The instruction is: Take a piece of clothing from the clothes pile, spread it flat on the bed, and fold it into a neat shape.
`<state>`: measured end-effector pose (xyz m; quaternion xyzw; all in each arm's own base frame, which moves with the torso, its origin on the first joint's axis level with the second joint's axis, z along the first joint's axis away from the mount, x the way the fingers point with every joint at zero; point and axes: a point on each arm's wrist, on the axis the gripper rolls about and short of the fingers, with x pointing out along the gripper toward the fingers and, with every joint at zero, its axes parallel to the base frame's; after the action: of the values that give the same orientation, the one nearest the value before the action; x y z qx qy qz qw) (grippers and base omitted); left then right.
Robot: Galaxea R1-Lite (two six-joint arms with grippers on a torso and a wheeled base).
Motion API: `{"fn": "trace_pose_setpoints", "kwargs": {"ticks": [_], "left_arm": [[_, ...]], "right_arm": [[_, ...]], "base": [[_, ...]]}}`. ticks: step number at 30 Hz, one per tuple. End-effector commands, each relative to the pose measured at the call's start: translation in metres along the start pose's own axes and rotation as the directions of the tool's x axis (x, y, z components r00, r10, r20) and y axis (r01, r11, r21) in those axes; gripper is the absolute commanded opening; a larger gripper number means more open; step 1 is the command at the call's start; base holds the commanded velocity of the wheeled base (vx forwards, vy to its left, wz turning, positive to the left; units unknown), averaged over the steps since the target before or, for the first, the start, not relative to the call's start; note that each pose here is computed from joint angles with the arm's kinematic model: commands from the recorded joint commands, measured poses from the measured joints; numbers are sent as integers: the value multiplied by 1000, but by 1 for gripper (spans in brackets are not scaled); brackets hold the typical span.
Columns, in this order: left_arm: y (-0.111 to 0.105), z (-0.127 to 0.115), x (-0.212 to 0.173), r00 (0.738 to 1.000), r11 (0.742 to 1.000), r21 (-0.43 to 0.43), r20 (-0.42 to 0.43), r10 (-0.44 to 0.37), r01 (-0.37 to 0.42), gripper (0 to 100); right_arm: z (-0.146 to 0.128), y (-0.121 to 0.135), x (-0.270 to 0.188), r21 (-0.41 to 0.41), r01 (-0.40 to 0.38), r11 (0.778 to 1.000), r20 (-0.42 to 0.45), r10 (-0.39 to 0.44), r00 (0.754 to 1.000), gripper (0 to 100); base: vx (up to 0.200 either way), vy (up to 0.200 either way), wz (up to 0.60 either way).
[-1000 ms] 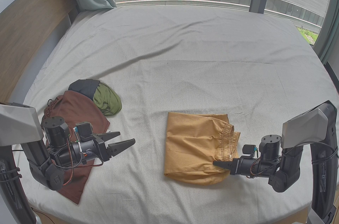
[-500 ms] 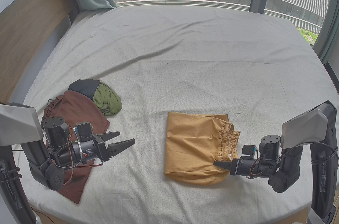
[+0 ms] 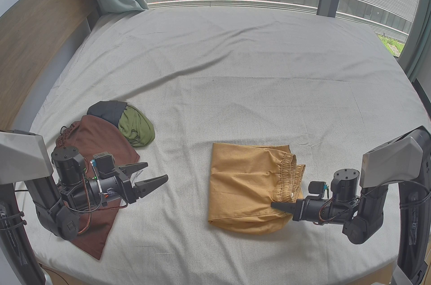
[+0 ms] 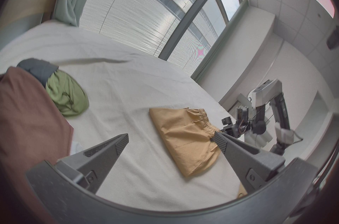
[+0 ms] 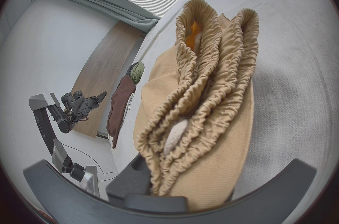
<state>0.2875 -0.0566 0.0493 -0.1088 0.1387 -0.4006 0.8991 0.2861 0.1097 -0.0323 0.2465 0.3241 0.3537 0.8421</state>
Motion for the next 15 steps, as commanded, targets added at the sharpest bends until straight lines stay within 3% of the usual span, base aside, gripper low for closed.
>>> {"fn": "trace_pose_setpoints", "kwargs": {"ticks": [1,9,15], "left_arm": [[7,3,-3,1000,996,84,17,26,-27,100],[10,4,-6,1000,968,249,17,16,-20,100],[9,5,-7,1000,959,282,18,2,-7,100]], "right_arm": [[7,7,-2,-20,-16,1000,23,17,1000,0],[8,8,-3,-22,-18,1000,25,18,1000,0],[14,14,-5,-41,-38,998,43,39,998,0]], "base": [[0,0,0],[0,0,0],[0,0,0]]}}
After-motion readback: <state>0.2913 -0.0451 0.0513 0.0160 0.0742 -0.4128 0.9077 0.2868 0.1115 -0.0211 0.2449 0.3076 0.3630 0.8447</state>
